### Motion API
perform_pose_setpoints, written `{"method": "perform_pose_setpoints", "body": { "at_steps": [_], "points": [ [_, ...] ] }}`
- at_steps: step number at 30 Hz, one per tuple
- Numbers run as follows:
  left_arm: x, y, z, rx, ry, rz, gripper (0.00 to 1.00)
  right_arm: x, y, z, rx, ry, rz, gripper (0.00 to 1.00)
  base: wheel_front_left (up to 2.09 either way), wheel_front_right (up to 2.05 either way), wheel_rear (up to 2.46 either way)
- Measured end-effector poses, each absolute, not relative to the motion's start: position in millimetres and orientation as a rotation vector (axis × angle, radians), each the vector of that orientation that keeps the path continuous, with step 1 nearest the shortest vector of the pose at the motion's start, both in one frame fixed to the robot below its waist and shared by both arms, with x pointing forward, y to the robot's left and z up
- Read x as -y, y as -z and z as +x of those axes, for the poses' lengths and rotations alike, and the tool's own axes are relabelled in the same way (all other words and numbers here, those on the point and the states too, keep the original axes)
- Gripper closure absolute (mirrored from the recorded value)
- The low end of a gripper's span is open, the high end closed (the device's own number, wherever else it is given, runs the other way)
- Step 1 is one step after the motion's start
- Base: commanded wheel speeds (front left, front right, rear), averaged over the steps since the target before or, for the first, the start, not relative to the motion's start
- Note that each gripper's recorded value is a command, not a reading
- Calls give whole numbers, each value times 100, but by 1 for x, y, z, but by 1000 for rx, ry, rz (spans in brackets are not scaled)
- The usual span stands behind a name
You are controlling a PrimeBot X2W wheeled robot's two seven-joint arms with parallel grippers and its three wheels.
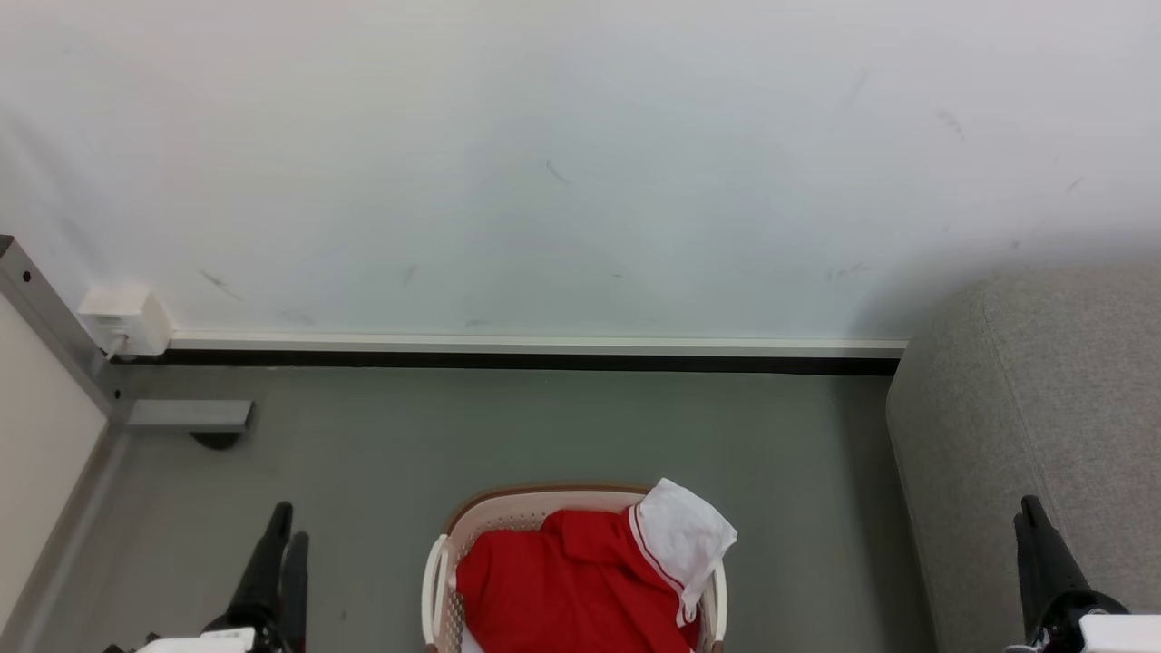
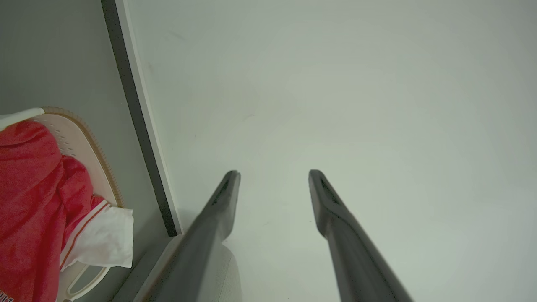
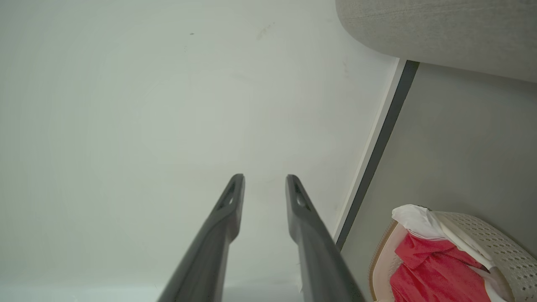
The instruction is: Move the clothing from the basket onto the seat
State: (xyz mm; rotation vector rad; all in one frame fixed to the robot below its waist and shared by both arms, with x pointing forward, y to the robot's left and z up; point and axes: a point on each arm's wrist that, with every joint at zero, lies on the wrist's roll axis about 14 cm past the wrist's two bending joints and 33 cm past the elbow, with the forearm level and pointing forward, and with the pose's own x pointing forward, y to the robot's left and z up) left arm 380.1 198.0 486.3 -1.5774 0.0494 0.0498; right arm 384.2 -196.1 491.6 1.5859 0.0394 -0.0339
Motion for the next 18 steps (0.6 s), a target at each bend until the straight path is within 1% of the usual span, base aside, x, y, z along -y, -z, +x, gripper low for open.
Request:
{"method": "perform_pose_setpoints", "body": {
  "at_steps": [4,10,18],
  "points": [
    [-197,-479,376,-61,-71,-1578,0,193,-485,381,-52,49,1594,0,0,0,0],
    [-197,-483,378,-37,-75,-1573,0,188,-493,383,-31,32,1593,0,0,0,0],
    [-199,-494,381,3,-68,-1516,0,180,-505,387,-6,3,1560,0,0,0,0]
  ]
}}
